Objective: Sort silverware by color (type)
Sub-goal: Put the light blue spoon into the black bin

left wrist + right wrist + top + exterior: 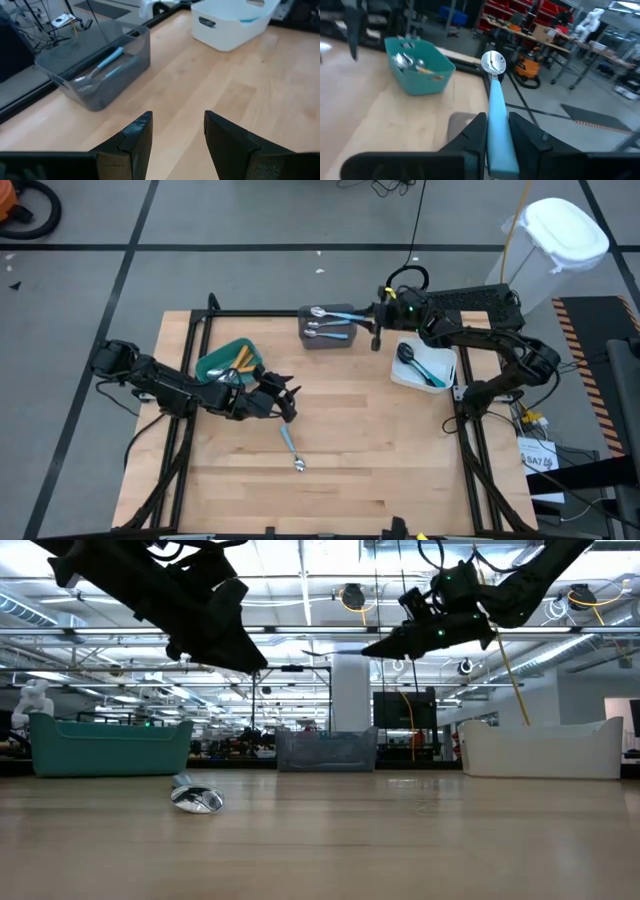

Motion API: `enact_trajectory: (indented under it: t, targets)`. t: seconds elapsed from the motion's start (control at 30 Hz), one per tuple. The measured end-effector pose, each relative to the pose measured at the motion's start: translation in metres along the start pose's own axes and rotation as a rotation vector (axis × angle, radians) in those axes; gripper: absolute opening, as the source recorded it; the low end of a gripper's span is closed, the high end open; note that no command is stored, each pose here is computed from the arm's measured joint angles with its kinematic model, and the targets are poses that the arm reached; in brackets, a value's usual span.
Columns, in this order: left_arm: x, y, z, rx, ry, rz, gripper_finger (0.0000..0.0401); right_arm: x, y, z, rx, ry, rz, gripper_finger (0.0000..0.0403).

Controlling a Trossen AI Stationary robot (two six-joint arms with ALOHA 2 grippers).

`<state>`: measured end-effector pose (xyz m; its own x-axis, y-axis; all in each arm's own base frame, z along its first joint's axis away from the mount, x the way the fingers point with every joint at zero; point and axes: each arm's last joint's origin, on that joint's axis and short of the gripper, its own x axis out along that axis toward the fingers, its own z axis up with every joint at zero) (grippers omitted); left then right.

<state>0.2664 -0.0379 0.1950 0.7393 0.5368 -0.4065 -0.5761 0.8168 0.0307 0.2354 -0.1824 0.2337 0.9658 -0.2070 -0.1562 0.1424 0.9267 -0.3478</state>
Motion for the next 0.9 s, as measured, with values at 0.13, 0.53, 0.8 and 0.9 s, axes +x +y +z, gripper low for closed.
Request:
enact_trajectory:
  t: [0.13, 0.53, 0.8, 0.9]
  targets:
    - [0.004, 0.004, 0.004, -0.032, -0.022, 0.013, 0.0177, 0.013, -0.013, 0.007, 0.056, -0.022, 0.028, 0.0059]
    - [0.005, 0.004, 0.005, -0.039, -0.014, -0.007, 0.0177, 0.054, -0.034, -0.015, 0.184, 0.186, 0.098, 0.0059]
    - [0.005, 0.004, 0.005, -0.04, -0.014, -0.008, 0.0177, 0.072, -0.034, -0.044, 0.23, 0.264, 0.123, 0.0059]
    - [0.005, 0.004, 0.005, -0.043, -0.013, -0.009, 0.0177, 0.073, -0.032, -0.049, 0.241, 0.283, 0.131, 0.0059]
